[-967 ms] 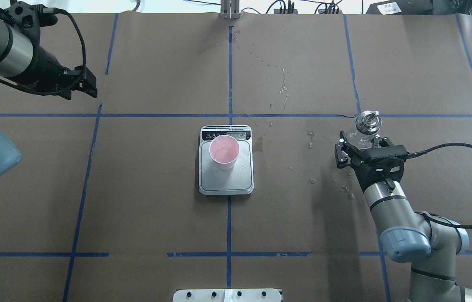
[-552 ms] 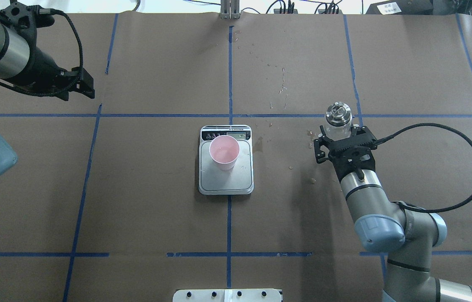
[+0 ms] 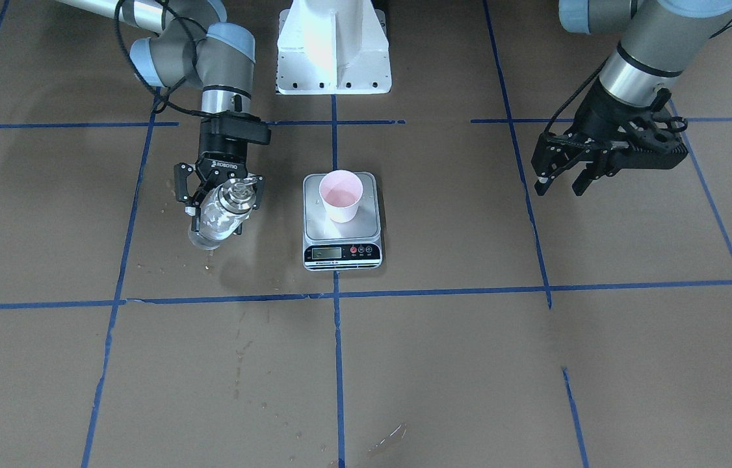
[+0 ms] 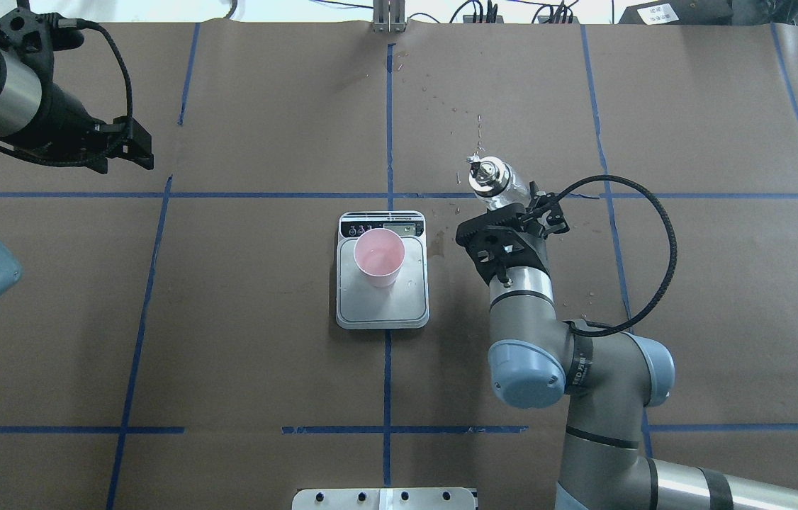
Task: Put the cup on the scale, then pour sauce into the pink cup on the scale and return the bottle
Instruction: 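Carry the bottle with the right gripper toward the pink cup on the scale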
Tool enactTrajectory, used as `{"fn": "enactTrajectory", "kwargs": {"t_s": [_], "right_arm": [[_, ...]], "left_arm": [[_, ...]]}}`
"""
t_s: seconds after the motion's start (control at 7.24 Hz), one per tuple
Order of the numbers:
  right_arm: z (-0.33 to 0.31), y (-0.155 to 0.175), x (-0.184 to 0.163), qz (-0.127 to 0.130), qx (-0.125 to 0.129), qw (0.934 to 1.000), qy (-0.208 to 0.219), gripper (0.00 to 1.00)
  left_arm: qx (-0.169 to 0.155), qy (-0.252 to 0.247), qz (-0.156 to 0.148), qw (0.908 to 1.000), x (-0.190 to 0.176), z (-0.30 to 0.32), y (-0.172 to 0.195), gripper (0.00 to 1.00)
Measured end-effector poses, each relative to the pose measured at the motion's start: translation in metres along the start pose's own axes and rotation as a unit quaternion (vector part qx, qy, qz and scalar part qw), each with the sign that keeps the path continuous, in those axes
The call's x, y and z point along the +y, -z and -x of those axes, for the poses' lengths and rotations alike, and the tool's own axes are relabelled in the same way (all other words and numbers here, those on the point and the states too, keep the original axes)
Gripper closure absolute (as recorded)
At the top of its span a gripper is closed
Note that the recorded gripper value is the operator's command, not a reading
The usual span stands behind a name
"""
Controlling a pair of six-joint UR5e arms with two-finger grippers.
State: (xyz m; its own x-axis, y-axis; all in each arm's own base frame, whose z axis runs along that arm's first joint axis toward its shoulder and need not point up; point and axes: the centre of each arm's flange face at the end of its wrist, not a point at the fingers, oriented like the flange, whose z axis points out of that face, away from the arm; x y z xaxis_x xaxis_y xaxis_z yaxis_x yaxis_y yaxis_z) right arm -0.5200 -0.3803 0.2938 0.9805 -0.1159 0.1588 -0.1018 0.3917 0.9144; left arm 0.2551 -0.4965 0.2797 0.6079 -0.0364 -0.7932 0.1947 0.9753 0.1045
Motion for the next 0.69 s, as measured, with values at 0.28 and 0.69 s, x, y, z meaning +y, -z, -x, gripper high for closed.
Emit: {"fn": "enactTrajectory", "kwargs": {"t_s": [0.28, 0.69], "right_arm": [[0.008, 0.006, -0.022, -0.014, 0.019, 0.9975, 0.066, 1.00], [0.022, 0.022, -0.015, -0.052, 0.067, 0.9798, 0.181, 1.00]], "left_arm": [[0.001, 0.000, -0.001, 1.0000, 0.005, 0.005, 0.005, 0.29], [0.004, -0.001, -0.002, 1.0000, 0.010, 0.007, 0.010, 0.27]]}}
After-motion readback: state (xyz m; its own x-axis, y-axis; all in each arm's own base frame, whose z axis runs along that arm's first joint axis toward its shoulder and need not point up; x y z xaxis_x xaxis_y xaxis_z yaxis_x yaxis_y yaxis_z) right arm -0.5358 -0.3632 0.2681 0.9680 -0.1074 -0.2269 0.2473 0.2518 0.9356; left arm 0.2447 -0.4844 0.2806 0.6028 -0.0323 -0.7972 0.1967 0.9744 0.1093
